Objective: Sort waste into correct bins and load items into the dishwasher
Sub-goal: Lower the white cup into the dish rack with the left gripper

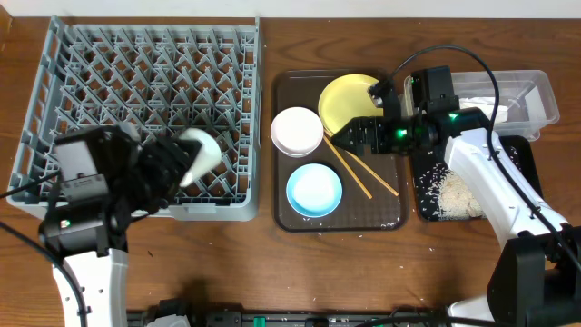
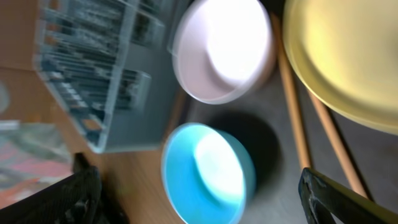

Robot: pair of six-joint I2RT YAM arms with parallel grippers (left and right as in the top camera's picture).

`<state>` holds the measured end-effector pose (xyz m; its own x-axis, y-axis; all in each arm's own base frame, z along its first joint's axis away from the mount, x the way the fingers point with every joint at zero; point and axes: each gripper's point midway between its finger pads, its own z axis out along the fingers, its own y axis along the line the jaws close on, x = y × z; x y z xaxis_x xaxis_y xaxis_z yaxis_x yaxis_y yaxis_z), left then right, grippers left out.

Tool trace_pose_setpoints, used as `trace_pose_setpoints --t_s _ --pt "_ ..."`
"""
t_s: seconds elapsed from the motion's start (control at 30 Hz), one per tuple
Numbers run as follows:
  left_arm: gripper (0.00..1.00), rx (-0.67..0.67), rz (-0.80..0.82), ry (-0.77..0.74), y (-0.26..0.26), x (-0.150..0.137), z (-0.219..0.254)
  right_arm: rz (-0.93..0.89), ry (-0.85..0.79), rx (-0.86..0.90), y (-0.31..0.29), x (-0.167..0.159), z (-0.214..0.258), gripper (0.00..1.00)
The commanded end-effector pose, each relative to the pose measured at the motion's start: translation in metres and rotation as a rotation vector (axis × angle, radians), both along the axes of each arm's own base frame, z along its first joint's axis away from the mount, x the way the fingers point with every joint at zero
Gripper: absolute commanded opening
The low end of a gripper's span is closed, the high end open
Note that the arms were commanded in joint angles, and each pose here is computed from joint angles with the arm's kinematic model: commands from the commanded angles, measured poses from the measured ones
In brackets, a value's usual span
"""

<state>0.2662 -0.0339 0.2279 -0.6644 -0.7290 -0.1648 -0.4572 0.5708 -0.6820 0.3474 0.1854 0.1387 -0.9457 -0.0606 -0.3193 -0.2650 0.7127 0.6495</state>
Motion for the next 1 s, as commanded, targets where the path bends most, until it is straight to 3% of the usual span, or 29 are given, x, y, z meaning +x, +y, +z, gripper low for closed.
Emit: trace_pose_setpoints --t_s 0.0,0.33,0.6,0.97 --pt "0.25 0.196 0.003 0.028 0.013 -0.002 -0.009 -0.050 -0.054 -0.140 -0.018 0.008 0.006 0.99" --pt "0.25 0.384 -0.113 0.177 -0.006 -0.003 -0.049 -0.119 -0.050 -0.461 -0.066 0.006 0.041 0.99" --pt "0.22 0.414 -0.195 0.345 -0.015 0.004 -0.089 -0.111 -0.064 -0.450 -0.064 0.006 0.056 0.99" --pt "0.21 0.434 -0.226 0.375 -0.016 0.010 -0.095 -0.110 -0.061 -0.448 -0.064 0.005 0.056 0.99"
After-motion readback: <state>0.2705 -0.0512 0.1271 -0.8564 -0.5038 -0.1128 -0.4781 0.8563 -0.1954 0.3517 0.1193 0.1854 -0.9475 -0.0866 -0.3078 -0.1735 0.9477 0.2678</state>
